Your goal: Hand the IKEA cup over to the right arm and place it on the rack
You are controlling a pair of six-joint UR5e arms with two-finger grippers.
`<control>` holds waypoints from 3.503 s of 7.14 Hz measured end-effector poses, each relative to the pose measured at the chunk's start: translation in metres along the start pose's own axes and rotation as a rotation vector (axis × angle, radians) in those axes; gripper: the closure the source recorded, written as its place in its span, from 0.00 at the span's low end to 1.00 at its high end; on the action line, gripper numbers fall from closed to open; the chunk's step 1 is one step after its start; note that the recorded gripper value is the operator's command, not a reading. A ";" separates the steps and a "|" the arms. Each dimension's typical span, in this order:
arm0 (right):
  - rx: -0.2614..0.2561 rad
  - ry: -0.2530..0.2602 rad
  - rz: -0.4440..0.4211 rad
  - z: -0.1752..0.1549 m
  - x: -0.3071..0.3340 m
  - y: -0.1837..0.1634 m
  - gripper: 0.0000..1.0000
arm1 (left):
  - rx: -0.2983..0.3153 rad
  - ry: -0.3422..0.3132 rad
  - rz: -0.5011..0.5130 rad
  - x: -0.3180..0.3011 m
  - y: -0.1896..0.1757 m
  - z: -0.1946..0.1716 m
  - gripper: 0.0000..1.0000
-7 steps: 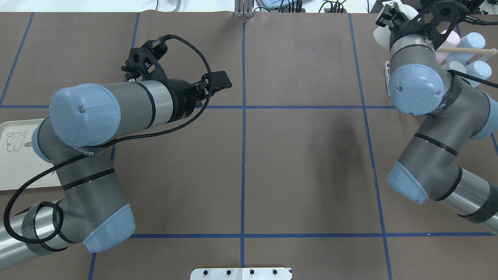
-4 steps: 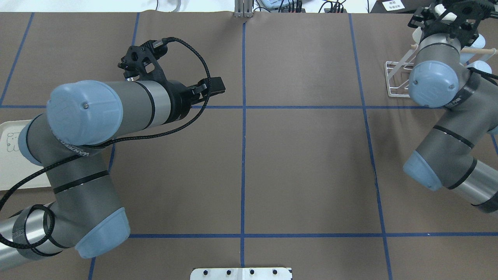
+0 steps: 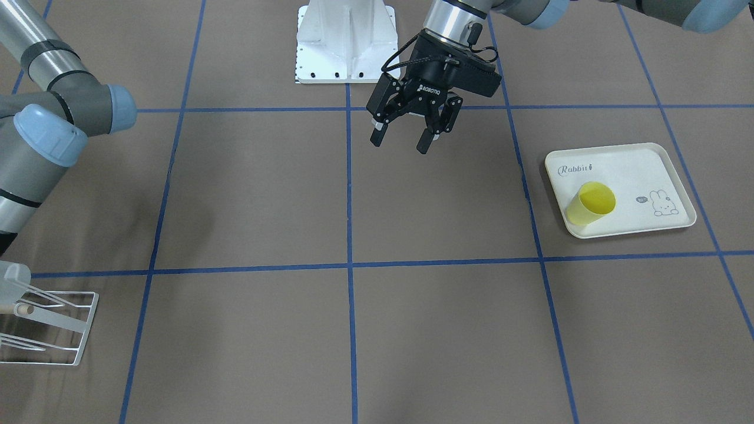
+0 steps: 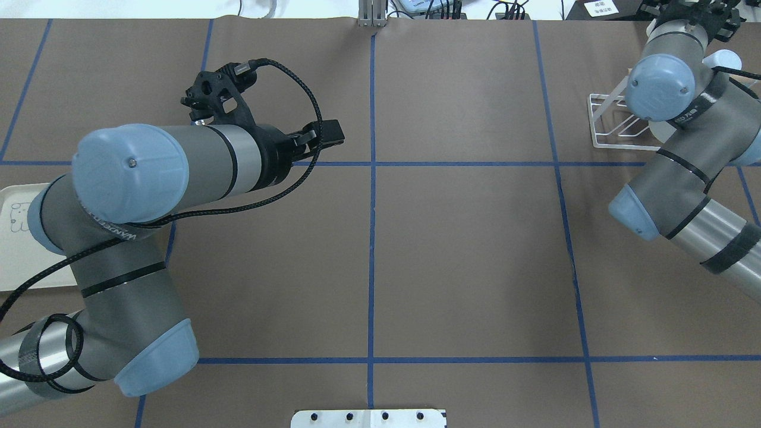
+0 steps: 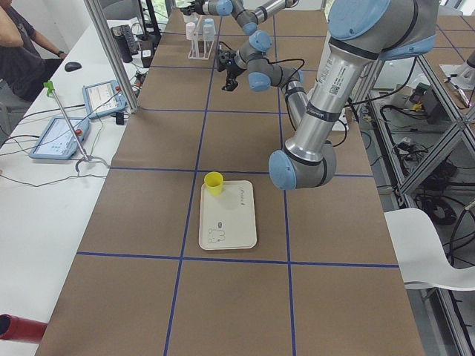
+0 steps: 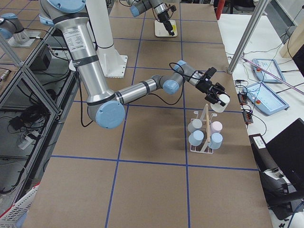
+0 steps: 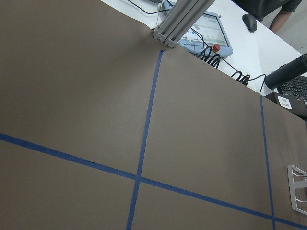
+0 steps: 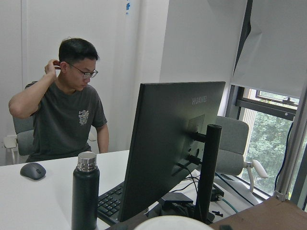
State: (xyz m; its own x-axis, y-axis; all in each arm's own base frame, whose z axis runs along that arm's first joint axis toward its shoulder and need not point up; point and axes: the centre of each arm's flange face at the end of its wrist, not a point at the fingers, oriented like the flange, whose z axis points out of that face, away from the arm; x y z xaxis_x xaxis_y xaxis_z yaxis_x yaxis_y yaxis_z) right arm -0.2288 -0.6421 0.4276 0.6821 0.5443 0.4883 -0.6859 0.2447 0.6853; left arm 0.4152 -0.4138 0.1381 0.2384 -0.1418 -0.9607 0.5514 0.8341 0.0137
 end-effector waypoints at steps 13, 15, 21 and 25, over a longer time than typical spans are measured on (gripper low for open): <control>-0.047 -0.050 -0.040 0.018 0.006 0.058 1.00 | -0.007 -0.001 -0.005 -0.001 0.003 0.001 0.00; -0.051 -0.055 -0.047 0.014 0.004 0.064 0.40 | -0.008 -0.001 -0.005 -0.001 0.004 0.001 0.00; -0.057 -0.061 -0.055 0.012 0.008 0.071 0.01 | -0.011 0.004 -0.005 0.000 0.006 0.001 0.00; -0.070 -0.130 -0.041 -0.002 0.001 0.009 0.01 | -0.024 0.016 -0.005 0.003 0.000 -0.007 0.00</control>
State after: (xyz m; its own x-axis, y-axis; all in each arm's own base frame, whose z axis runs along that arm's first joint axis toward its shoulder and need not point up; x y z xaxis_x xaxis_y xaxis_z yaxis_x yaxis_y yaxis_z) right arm -0.2351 -0.6374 0.4332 0.7339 0.4257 0.5293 -0.6696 0.3230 0.6688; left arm 0.4105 -0.4103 0.1334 0.2230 -0.1376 -0.9651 0.5336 0.8458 0.0027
